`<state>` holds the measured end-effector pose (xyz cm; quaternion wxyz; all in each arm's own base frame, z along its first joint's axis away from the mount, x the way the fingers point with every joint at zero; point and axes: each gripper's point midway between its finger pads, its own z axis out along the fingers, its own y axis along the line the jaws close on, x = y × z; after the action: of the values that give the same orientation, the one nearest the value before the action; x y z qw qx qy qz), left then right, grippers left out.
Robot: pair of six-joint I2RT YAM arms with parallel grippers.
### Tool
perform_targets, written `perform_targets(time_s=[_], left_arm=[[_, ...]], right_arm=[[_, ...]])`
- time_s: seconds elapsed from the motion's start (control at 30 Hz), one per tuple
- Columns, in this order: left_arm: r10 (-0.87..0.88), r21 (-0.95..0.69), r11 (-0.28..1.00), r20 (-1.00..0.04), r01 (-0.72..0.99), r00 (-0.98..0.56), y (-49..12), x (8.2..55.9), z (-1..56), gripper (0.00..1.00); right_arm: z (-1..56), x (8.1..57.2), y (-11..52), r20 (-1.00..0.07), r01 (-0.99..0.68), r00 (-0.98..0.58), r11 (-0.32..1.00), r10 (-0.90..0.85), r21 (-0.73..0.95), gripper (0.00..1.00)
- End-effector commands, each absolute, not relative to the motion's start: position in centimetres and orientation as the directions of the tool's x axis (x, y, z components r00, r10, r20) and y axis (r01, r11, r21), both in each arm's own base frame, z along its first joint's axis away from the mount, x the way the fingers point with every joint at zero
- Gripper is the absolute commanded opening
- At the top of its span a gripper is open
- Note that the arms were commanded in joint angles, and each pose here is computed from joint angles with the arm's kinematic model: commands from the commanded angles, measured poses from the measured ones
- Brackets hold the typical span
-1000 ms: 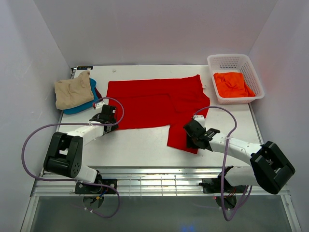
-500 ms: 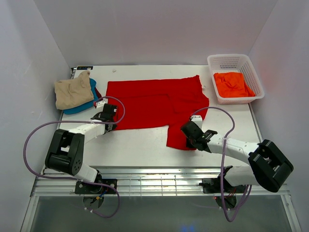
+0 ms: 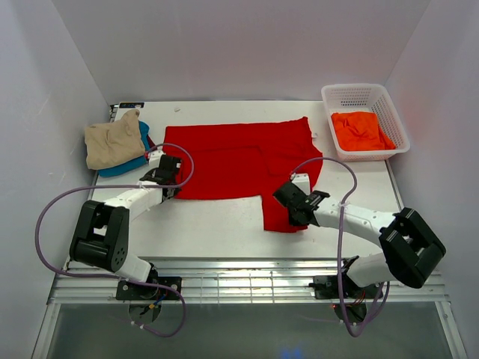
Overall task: Fold and stack the t-shirts
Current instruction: Grap the side of the flattened tshirt closest away from the robot with both arms
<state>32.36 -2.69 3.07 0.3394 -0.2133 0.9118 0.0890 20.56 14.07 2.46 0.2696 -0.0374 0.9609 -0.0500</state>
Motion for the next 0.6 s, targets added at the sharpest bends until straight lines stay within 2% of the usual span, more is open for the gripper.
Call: perform_targets(time_s=[0.0,0.37,0.57], left_arm=[[-0.329,-0.025,0.891,-0.724,-0.453,-0.607,-2.8,35.2,6.8,0.16],[-0.338,-0.033,0.89,-0.716,-0.455,-0.61,-2.1,40.5,6.9,0.16],[-0.344,-0.043,0.894,-0.704,-0.446,-0.621,-1.9,43.3,6.4,0.15]], right_arm=[[5.5,23.2,13.2,-0.551,-0.036,-0.821,0.976,-0.151,-0.214,0.08],[11.7,34.9,14.6,-0.63,-0.031,-0.752,0.964,-0.196,-0.263,0.08],[11.8,40.7,14.4,-0.614,-0.064,-0.757,0.96,-0.226,-0.273,0.08]])
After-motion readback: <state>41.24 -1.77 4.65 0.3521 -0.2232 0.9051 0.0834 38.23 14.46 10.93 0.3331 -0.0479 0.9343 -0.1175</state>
